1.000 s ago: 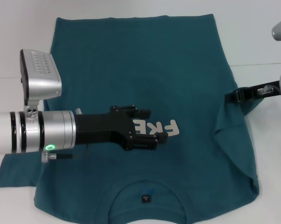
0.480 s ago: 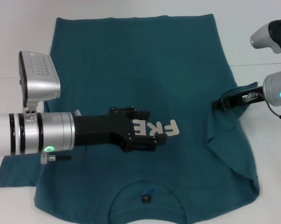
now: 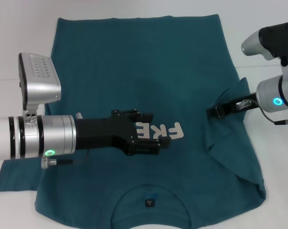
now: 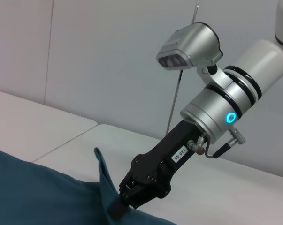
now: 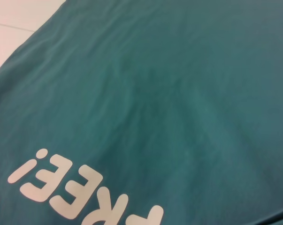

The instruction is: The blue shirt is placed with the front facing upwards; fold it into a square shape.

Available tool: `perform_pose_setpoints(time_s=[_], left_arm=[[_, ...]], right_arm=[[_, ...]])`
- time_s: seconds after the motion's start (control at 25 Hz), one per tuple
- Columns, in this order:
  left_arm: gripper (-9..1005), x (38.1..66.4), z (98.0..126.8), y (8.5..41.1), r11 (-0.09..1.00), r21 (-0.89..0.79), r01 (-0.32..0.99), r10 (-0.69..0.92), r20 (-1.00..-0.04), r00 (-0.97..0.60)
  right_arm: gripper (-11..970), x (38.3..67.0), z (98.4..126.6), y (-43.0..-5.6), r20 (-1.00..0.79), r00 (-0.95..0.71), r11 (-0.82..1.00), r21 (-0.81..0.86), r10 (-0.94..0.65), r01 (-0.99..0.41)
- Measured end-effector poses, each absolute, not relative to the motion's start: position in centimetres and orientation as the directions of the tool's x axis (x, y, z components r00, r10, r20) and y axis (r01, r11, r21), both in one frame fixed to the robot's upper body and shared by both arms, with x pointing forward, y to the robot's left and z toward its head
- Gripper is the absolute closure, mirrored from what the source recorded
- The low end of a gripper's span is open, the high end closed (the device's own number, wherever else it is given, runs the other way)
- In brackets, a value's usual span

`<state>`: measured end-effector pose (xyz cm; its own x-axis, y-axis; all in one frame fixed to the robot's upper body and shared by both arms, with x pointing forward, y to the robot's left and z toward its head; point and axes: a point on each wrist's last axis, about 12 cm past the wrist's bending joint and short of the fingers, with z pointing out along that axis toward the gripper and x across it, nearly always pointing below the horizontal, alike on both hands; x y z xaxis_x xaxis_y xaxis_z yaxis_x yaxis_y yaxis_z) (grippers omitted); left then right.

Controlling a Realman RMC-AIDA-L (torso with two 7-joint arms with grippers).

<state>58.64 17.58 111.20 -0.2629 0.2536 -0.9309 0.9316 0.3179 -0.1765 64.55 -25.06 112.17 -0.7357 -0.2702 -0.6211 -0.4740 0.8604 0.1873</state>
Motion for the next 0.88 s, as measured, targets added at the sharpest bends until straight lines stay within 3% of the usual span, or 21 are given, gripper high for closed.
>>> perform_pose_setpoints(time_s=[0.24,0.48,0.88], left_arm=[[123,58.61,111.20,17.53,0.316,-0.178,0.932,0.251,-0.931,-0.263],[123,58.65,111.18,17.56,0.322,-0.176,0.930,0.251,-0.931,-0.263],[123,58.75,111.18,17.64,0.330,-0.172,0.928,0.248,-0.933,-0.261]], right_arm=[[927,64.67,111.84,-24.71,-0.622,-0.737,0.864,0.189,-0.263,-0.467],[855,64.75,111.78,-24.66,-0.627,-0.733,0.865,0.182,-0.264,-0.467],[577,65.35,112.06,-24.37,-0.667,-0.708,0.878,0.168,-0.235,-0.449]])
